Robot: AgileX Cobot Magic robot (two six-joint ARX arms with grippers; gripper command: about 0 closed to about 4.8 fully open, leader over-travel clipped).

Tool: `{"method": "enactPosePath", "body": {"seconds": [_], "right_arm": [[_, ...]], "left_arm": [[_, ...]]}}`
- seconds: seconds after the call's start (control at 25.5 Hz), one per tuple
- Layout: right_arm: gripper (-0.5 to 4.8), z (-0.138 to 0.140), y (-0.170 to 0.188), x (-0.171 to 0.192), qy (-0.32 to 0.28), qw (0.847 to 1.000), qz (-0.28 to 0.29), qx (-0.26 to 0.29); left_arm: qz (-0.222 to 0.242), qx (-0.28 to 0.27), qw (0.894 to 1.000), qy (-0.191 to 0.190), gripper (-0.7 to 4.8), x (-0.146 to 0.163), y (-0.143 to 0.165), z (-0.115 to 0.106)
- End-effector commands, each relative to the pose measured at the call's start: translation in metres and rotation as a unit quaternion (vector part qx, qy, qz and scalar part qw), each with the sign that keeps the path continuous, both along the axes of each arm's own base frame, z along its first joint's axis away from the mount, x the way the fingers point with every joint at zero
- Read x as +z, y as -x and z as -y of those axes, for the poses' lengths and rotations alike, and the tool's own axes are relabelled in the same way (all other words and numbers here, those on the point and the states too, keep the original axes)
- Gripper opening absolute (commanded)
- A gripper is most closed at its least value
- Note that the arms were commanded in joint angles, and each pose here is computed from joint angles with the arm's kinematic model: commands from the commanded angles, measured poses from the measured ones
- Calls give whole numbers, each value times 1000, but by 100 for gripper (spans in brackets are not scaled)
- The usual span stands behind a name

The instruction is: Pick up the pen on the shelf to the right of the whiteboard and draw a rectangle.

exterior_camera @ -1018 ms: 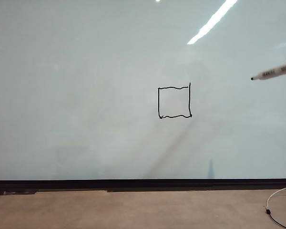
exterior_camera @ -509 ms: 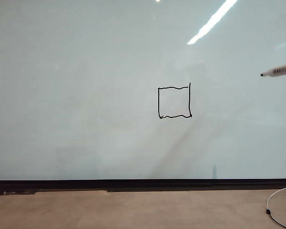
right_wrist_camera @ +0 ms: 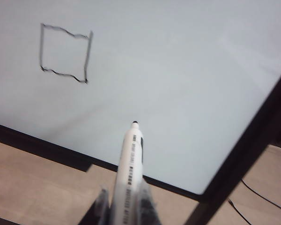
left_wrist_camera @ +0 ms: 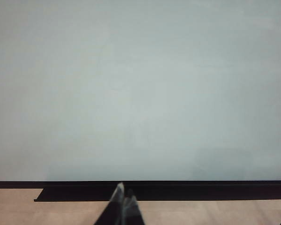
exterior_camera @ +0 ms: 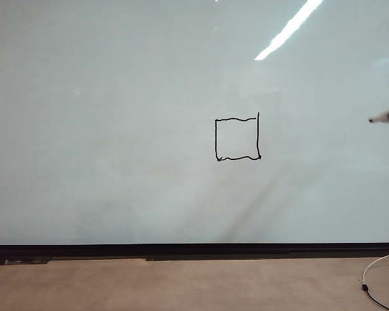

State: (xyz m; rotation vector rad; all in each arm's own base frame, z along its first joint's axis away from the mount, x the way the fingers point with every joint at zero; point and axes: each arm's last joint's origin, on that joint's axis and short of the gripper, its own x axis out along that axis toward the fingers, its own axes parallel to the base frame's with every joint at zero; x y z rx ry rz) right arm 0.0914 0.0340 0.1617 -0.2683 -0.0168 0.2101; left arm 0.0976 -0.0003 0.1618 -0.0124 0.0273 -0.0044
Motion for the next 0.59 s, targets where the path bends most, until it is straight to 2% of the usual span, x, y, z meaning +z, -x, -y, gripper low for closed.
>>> {"method": "enactPosePath", "body": {"seconds": [0.04,0.27,0.59], "right_arm": [[-5,2,0,2,-8,1000,6,-6],[-5,10,-3,5,-13,999,19,-44],[-5,28,-6,8,-35,997,31,-67]], "left_arm": [[5,0,1000,-2,-4,2,0,0],[5,0,1000,-2,-4,2,0,0],[5,0,1000,-2,-4,2,0,0]]}}
